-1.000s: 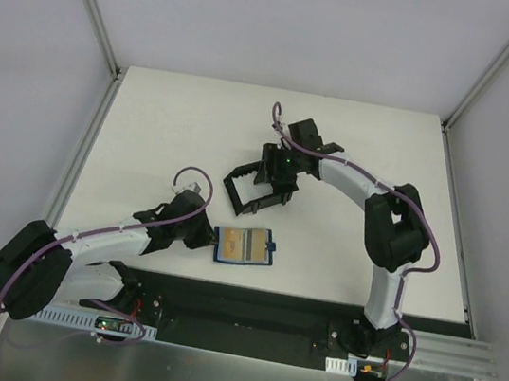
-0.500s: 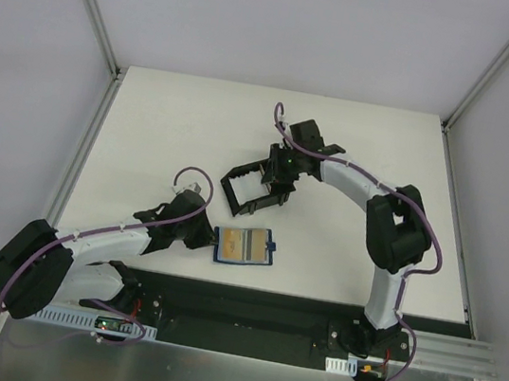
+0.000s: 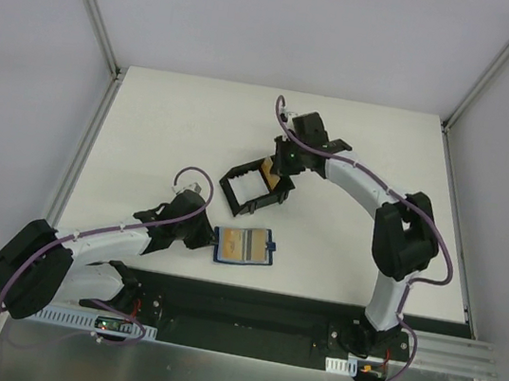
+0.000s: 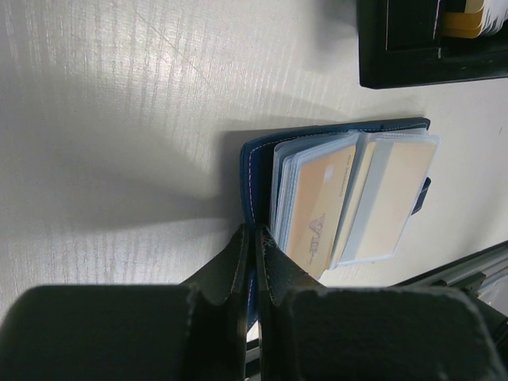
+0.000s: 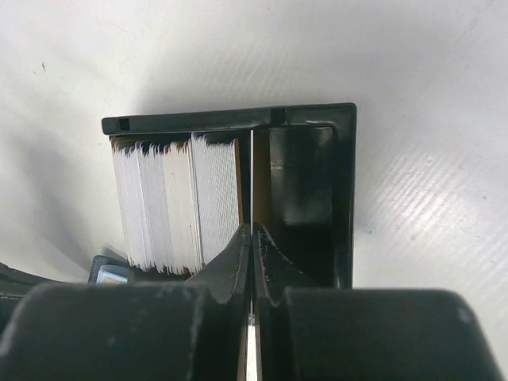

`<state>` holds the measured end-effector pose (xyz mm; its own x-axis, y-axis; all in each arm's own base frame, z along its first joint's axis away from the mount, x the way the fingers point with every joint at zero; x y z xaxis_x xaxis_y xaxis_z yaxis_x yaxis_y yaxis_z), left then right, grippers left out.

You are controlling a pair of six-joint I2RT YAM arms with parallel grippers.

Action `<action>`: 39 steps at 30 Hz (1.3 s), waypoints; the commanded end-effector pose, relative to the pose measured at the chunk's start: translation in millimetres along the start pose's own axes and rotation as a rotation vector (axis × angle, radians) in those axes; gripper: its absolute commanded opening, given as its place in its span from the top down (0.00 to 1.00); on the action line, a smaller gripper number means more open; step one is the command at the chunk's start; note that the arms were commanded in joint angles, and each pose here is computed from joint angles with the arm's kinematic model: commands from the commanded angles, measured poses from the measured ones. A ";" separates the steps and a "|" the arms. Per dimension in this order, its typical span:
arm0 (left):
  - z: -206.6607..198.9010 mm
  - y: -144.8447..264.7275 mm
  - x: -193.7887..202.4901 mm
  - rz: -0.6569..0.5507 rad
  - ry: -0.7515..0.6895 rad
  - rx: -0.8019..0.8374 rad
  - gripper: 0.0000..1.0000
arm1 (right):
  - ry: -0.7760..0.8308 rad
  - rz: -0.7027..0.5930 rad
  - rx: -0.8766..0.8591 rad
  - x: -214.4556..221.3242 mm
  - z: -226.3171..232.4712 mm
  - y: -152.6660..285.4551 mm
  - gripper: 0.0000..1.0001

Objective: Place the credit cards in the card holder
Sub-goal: Pick up the credit card from the storage box, then insert the credit card into the card holder.

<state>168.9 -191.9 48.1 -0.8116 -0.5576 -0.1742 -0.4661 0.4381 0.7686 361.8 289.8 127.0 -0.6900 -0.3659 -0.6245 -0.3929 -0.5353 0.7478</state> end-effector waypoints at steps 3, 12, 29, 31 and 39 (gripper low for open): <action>-8.1 6.1 -3.8 -0.005 -0.015 0.041 1.00 | 0.120 -0.157 0.114 -31.5 9.8 58.2 1.00; -16.2 16.2 1.0 0.020 -0.001 0.104 1.00 | 0.011 -0.397 0.125 1.6 66.0 93.7 1.00; -24.6 34.2 12.9 0.080 0.064 0.201 1.00 | 0.006 -0.570 -0.008 64.2 176.9 42.4 0.99; -23.4 34.3 13.2 0.079 0.071 0.201 1.00 | 0.012 -0.557 -0.004 69.1 178.6 37.8 1.00; -20.6 34.1 11.8 0.062 0.086 0.199 1.00 | 0.020 -0.541 0.037 82.5 180.3 34.6 1.00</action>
<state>149.2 -200.4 84.0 -0.8280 -0.5544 -0.0838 -0.4668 0.5989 0.6507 178.3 376.0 134.2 -0.3882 -0.1218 -0.9135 -0.6701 -0.6432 0.3705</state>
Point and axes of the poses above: each gripper's point midway between its finger pads, its own y axis back along the fingers, its own z axis along the line the jaws close on, x = y × z, the point moved 3 cm from there along y, back along the fingers, and after that the axes turned 10 degrees about y, right-handed, at the moved point
